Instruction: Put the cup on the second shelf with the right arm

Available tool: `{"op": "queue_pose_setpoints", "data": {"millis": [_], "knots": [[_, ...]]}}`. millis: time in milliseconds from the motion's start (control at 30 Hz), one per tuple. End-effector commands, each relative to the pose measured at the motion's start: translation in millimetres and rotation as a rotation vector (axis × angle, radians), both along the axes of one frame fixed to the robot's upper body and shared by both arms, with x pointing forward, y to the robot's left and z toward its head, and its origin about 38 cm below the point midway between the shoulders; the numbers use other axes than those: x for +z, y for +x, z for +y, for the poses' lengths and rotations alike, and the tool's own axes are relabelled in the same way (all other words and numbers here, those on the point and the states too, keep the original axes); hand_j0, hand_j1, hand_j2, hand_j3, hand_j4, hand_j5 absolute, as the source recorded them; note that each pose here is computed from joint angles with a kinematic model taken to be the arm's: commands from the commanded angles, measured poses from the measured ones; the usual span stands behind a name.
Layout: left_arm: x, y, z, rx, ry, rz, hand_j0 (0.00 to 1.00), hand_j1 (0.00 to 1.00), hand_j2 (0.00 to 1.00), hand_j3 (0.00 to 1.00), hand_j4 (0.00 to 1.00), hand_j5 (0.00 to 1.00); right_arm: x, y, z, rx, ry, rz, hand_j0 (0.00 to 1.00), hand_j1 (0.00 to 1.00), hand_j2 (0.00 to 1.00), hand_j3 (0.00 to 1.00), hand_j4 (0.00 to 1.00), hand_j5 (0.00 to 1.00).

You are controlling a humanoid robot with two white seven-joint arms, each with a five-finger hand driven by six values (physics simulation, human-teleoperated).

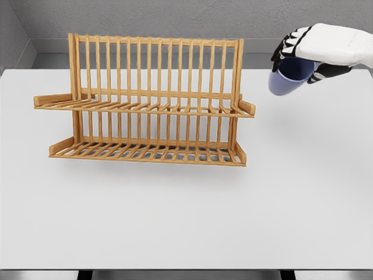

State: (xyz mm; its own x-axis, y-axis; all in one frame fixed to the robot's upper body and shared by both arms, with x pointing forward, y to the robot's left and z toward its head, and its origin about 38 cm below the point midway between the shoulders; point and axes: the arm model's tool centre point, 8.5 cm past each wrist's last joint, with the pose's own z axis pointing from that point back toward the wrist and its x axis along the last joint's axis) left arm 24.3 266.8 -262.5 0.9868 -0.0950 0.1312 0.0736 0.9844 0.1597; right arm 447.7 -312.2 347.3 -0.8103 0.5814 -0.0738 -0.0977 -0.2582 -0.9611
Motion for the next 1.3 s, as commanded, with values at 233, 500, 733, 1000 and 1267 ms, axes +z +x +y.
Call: {"op": "queue_pose_setpoints", "data": {"millis": [233,500,733,1000,1267], "knots": [[0.0,0.1,0,0.000,0.000,0.000,1.00,1.00,1.00,1.00,1.00,1.00,11.7,-21.4,39,0.128,-0.007,-0.054,0.57,0.57,0.57,0.57,0.57,0.57],[0.0,0.0,0,-0.001,0.000,0.000,1.00,1.00,1.00,1.00,1.00,1.00,14.9,-31.0,61,0.198,0.001,-0.078,0.57,0.57,0.57,0.57,0.57,0.57],[0.0,0.1,0,0.000,0.000,0.000,1.00,1.00,1.00,1.00,1.00,1.00,17.1,-36.8,85,0.265,0.026,-0.095,0.57,0.57,0.57,0.57,0.57,0.57],[0.0,0.1,0,0.000,0.000,0.000,1.00,1.00,1.00,1.00,1.00,1.00,0.6,-37.0,90,0.277,0.005,-0.051,0.62,0.62,0.62,0.62,0.62,0.62],[0.0,0.0,0,-0.001,0.000,0.000,1.00,1.00,1.00,1.00,1.00,1.00,11.0,-34.0,81,0.251,0.009,-0.076,1.00,1.00,1.00,1.00,1.00,1.00]]}}
